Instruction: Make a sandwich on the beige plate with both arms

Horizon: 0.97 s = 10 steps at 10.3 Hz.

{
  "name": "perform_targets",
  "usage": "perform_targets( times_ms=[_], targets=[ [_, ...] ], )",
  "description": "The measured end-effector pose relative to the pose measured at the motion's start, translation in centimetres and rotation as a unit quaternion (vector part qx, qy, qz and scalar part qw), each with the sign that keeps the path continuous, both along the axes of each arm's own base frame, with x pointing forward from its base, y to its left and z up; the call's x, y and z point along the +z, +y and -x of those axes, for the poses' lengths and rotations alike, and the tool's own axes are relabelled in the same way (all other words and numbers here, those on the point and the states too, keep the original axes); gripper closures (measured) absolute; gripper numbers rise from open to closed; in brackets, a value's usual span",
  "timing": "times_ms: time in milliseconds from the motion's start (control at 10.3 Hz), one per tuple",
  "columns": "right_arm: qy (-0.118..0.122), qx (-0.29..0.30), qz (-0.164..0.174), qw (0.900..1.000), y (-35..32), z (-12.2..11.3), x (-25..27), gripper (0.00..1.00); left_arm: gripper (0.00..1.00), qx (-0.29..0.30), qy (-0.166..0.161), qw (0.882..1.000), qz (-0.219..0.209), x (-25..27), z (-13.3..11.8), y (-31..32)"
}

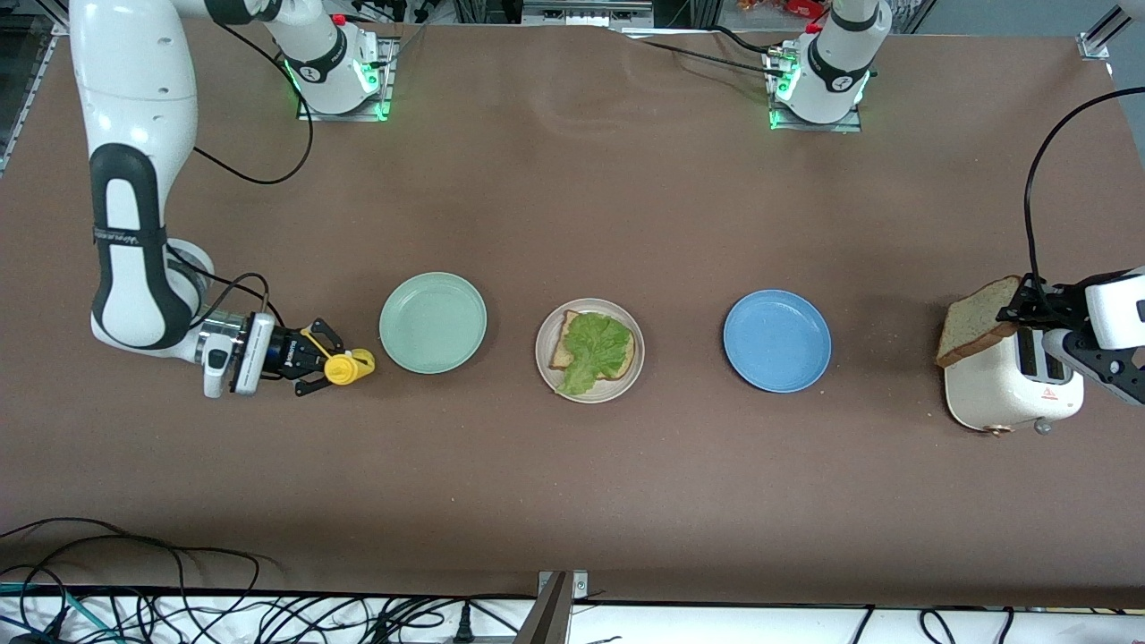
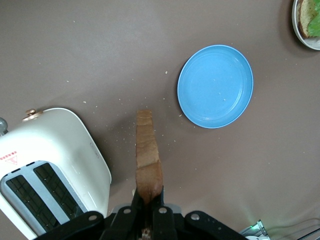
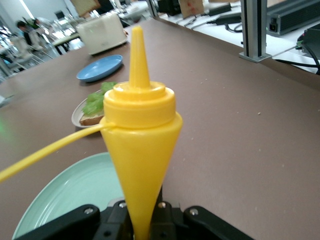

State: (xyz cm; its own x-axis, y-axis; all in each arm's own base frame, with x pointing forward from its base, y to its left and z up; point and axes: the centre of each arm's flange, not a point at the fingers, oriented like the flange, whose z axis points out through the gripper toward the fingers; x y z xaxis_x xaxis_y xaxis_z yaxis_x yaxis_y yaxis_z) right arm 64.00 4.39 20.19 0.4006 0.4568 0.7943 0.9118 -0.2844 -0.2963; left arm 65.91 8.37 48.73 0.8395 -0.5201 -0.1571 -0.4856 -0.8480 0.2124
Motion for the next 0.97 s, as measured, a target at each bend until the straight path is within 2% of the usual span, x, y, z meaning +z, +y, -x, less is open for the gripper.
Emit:
perform_targets(
  times_ms=[194,388,581,678,969],
  targets=[
    [0.034,0.005,0.090,0.995,3.8,-0.8,3.5,0.89,0.91,0.000,0.001,1.000,0.000,-0.1,0.0,0.0],
    [0.060,0.008,0.183,0.981,8.6,-1.4,7.0,0.89,0.91,0.000,0.002,1.000,0.000,-0.2,0.0,0.0],
    [0.073,0.007,0.268,0.961,13.5,-1.1,8.6,0.89,0.91,0.000,0.002,1.000,0.000,-0.2,0.0,0.0],
    [0.078,0.011,0.312,0.947,15.7,-0.9,9.4,0.89,0.91,0.000,0.002,1.000,0.000,-0.2,0.0,0.0],
    [0.070,0.009,0.416,0.907,21.9,0.4,11.5,0.89,0.91,0.000,0.003,1.000,0.000,-0.3,0.0,0.0]
  ],
)
